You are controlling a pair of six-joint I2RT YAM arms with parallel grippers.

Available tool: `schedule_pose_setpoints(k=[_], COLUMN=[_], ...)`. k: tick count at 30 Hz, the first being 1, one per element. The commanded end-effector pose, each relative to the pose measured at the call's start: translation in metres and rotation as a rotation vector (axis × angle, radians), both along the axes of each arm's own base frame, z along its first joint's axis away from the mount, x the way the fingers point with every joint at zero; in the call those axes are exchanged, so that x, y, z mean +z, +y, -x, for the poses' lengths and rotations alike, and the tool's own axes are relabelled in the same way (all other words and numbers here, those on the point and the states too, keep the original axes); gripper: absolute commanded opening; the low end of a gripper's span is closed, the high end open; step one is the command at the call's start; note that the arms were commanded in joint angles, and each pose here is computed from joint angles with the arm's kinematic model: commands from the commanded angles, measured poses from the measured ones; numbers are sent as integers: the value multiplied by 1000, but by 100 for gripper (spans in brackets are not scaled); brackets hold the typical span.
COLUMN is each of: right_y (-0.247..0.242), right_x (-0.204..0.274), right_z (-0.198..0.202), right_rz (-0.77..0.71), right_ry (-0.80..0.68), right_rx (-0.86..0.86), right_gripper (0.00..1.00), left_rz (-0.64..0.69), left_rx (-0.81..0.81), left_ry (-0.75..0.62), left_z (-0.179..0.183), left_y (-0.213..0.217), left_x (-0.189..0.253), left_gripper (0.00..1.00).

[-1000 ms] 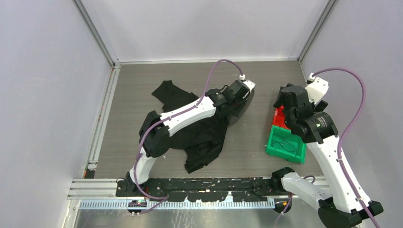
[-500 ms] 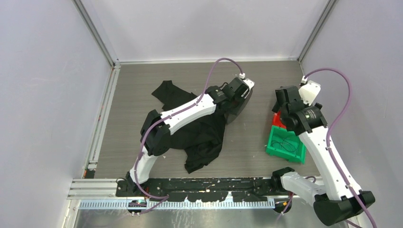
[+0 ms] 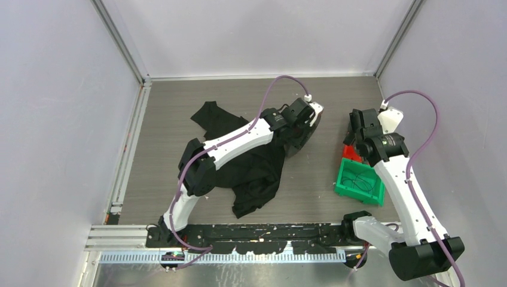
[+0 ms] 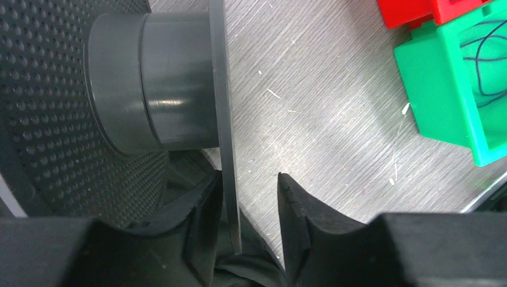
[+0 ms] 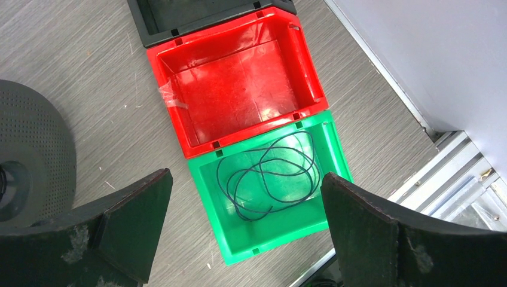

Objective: Wrap the cables

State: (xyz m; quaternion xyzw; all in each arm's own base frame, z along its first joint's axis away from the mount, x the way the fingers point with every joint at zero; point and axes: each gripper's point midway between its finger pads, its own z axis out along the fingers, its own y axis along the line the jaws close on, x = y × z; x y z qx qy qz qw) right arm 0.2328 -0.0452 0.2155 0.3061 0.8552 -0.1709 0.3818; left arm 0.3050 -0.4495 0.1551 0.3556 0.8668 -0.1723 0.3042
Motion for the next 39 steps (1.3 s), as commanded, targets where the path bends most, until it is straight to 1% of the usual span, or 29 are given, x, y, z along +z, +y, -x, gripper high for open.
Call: schedule_pose_setpoints(k=[1, 5, 6, 12, 16, 18, 22, 23, 25, 27, 29, 31, 32, 33, 35, 36, 39], right_y=[-1, -3, -3, -12, -12, -13, -10, -15, -16, -11, -7, -6, -6, -8, -3, 1, 10], right_x=[6, 9, 9, 9, -7, -17, -34, -38, -47, -58, -70, -81, -82, -82, -89, -96, -126], right_z=[-4, -4, -4, 1, 2, 4, 10, 12, 16, 17, 20, 21, 20, 19, 17, 17, 21], right_rz=[-14, -13, -13, -2, -84, -106, -144, -158, -203, -280, -336, -365, -366, -365, -397, -420, -486], right_ry=[-42, -46, -47, -3, 58, 94, 142, 151, 165, 172, 177, 177, 180, 180, 187, 197, 225], right_rx=[-9, -13, -11, -27, -35, -53, -70, -97, -119, -123, -146, -173, -176, -188, -193, -195, -235], right_gripper=[100, 100, 100, 100, 100, 100, 100, 100, 100, 99, 97, 92, 89, 84, 76, 74, 72], left_rz=[54, 58, 66, 124, 152, 174, 192, 196, 211, 227, 235, 242, 243, 246, 247, 253, 279], left_rx=[-27, -25, -25, -14, -33, -53, -44, -43, -41, -36, -7, 28, 47, 65, 107, 131, 183], left_ry=[-18, -30, -32, -64, -64, -53, -78, -81, -87, -95, -120, -151, -167, -183, -212, -222, -236], left_z=[4, 4, 4, 10, 17, 24, 28, 30, 34, 37, 37, 35, 33, 32, 29, 26, 20], left_y=[-7, -4, -4, 3, 7, 8, 19, 22, 27, 32, 41, 51, 56, 62, 74, 81, 100], left_x=[25, 33, 35, 67, 89, 99, 119, 124, 134, 144, 154, 165, 170, 175, 181, 183, 189], left_gripper=[44, 55, 55, 57, 58, 58, 58, 59, 59, 59, 59, 59, 59, 59, 59, 59, 59])
